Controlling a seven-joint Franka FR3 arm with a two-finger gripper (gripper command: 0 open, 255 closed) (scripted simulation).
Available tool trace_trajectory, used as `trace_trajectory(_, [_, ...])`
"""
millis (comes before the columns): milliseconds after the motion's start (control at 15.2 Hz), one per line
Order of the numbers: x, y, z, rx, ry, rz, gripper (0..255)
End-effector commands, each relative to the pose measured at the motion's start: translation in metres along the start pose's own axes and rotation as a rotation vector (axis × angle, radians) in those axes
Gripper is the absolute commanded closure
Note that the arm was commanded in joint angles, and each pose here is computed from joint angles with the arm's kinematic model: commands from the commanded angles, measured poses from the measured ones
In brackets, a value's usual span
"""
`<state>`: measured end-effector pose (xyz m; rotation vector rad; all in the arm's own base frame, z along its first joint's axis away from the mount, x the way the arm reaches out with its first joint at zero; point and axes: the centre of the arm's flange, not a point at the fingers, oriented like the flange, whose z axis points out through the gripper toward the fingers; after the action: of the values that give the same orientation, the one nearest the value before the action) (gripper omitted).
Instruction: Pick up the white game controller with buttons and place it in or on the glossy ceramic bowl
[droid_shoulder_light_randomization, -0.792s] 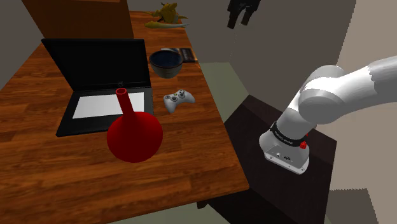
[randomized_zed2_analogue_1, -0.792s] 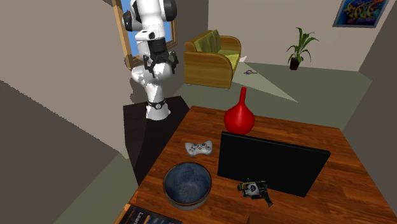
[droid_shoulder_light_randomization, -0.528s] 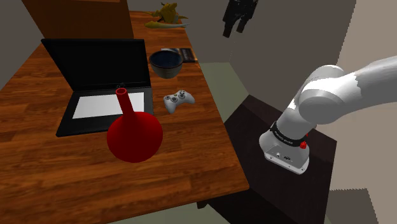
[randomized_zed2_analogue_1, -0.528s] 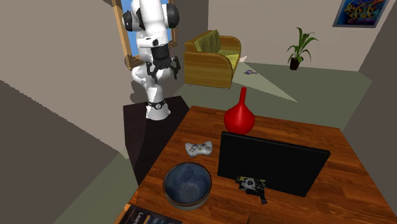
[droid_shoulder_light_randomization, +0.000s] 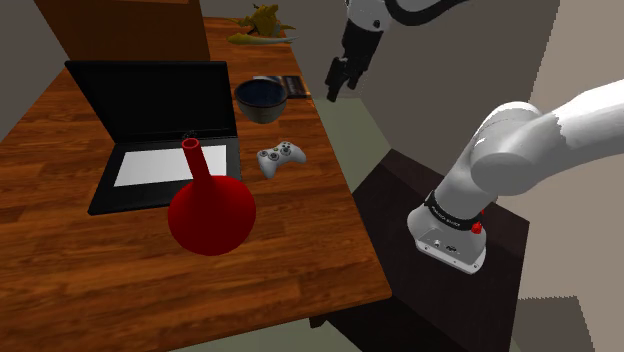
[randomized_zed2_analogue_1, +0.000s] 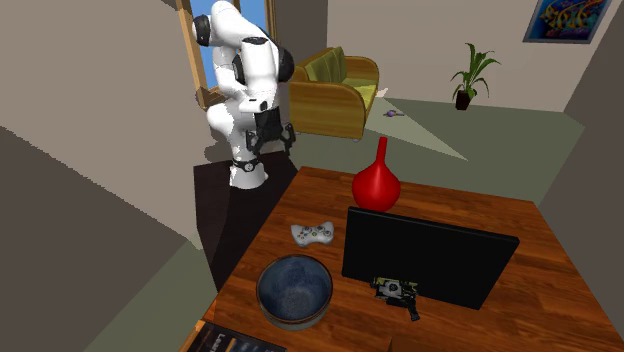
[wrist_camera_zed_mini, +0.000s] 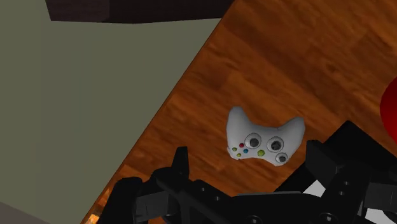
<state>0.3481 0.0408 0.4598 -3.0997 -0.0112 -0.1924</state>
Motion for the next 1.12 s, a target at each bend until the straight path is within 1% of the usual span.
trace_trajectory(0, [0.000, -0.005, 0.023, -0.010, 0.016, -0.014, 0])
trace_trajectory(1056, [0.025, -0.045, 0.229, -0.088, 0.115, -0.125, 0])
